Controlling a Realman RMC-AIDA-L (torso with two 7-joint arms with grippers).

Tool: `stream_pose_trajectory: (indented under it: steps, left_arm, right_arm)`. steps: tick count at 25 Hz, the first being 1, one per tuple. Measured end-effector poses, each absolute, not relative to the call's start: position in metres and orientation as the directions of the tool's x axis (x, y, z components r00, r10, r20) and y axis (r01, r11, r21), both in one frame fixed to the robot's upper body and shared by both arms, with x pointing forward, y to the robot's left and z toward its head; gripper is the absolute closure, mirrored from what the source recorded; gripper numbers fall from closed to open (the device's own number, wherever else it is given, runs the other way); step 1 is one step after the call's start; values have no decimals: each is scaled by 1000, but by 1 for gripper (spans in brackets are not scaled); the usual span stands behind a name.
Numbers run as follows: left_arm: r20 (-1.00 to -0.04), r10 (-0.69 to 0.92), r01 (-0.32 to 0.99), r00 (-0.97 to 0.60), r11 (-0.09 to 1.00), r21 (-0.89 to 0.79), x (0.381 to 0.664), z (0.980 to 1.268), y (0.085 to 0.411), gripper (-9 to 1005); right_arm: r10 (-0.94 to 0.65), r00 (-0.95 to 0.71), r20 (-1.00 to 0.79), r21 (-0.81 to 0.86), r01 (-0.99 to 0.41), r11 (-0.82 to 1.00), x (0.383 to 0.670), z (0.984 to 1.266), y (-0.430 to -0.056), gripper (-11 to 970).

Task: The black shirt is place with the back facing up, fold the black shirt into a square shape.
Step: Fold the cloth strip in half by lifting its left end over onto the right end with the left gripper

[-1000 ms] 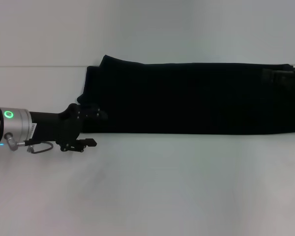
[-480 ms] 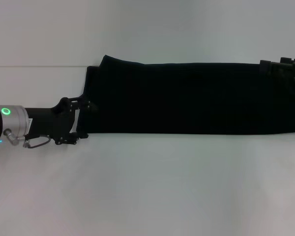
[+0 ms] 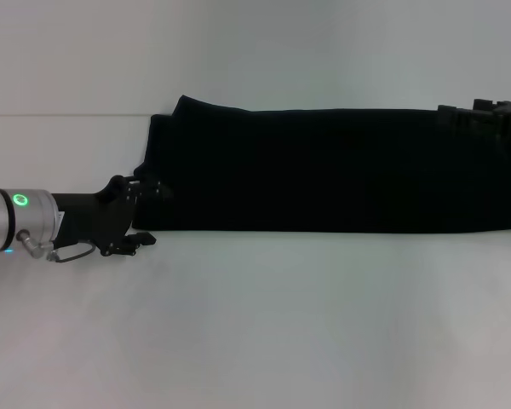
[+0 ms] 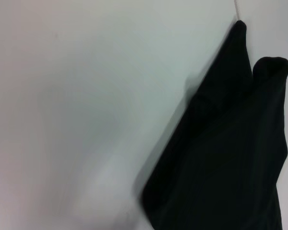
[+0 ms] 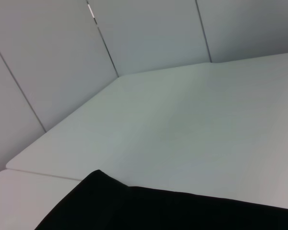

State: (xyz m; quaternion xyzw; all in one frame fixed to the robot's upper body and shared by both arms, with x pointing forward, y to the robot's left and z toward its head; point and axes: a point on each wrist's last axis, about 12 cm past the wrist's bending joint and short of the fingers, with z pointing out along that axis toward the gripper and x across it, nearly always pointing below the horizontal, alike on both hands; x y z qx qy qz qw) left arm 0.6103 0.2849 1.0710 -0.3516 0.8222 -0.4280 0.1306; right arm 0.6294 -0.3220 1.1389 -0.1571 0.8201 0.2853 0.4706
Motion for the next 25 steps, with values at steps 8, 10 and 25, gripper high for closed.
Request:
stream_pose_trajectory:
  steps: [8, 10, 25]
  left_arm:
    - [73, -699, -467, -711, 392, -793, 611, 1069, 284, 158]
    - [68, -703, -467, -708, 394, -792, 611, 1069, 284, 158]
    - [49, -714, -467, -699, 403, -787, 614, 1068, 283, 159]
  right_arm:
    - [-6, -508, -861, 317, -547, 775, 631, 1139, -312, 47]
    - [-19, -509, -860, 312, -556, 770, 632, 1139, -310, 47]
    - [-43, -511, -858, 303, -574, 761, 632, 1138, -304, 48]
